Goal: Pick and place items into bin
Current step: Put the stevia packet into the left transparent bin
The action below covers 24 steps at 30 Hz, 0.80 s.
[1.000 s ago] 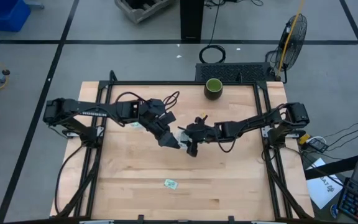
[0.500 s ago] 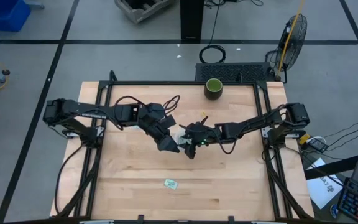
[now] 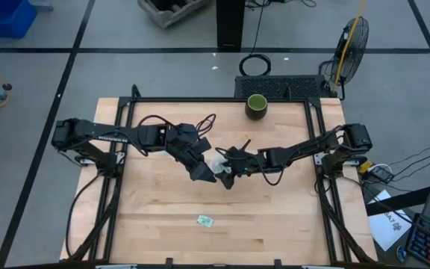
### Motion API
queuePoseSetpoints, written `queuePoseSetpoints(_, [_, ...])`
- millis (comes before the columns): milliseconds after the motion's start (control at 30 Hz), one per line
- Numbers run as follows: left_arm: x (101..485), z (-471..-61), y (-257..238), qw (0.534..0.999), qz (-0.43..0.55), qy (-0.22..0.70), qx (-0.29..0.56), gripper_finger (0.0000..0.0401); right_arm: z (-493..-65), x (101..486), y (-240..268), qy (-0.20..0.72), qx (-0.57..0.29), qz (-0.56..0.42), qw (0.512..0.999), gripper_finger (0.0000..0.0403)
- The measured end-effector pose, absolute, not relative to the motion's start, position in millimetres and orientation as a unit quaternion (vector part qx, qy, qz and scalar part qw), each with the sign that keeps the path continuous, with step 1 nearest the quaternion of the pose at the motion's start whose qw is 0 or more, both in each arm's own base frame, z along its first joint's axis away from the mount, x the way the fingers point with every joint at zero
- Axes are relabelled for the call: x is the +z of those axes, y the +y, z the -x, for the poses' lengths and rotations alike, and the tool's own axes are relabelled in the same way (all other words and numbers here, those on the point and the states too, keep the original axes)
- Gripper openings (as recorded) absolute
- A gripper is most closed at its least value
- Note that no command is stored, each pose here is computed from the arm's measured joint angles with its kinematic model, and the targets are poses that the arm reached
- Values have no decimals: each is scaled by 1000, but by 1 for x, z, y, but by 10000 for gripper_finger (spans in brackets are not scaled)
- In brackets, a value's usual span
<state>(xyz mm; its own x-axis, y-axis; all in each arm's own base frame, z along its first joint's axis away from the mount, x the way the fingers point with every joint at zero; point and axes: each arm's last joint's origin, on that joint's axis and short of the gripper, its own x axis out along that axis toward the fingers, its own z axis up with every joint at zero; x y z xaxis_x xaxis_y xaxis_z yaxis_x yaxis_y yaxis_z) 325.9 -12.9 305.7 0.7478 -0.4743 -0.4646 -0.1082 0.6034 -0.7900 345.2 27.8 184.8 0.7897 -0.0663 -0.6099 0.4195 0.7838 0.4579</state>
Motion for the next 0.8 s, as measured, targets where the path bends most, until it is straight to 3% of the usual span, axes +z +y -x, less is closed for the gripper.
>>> queuePoseSetpoints(167, [306,-326,-13,830,431,337,-110,276,-345,185,28,290,-144,-343,882,304])
queuePoseSetpoints(400, [306,-326,-13,831,428,337,-111,276,-347,187,27,274,-146,-427,849,338])
queuePoseSetpoints(800, [306,-326,-13,835,420,336,-115,276,-347,188,23,268,-161,-473,824,316])
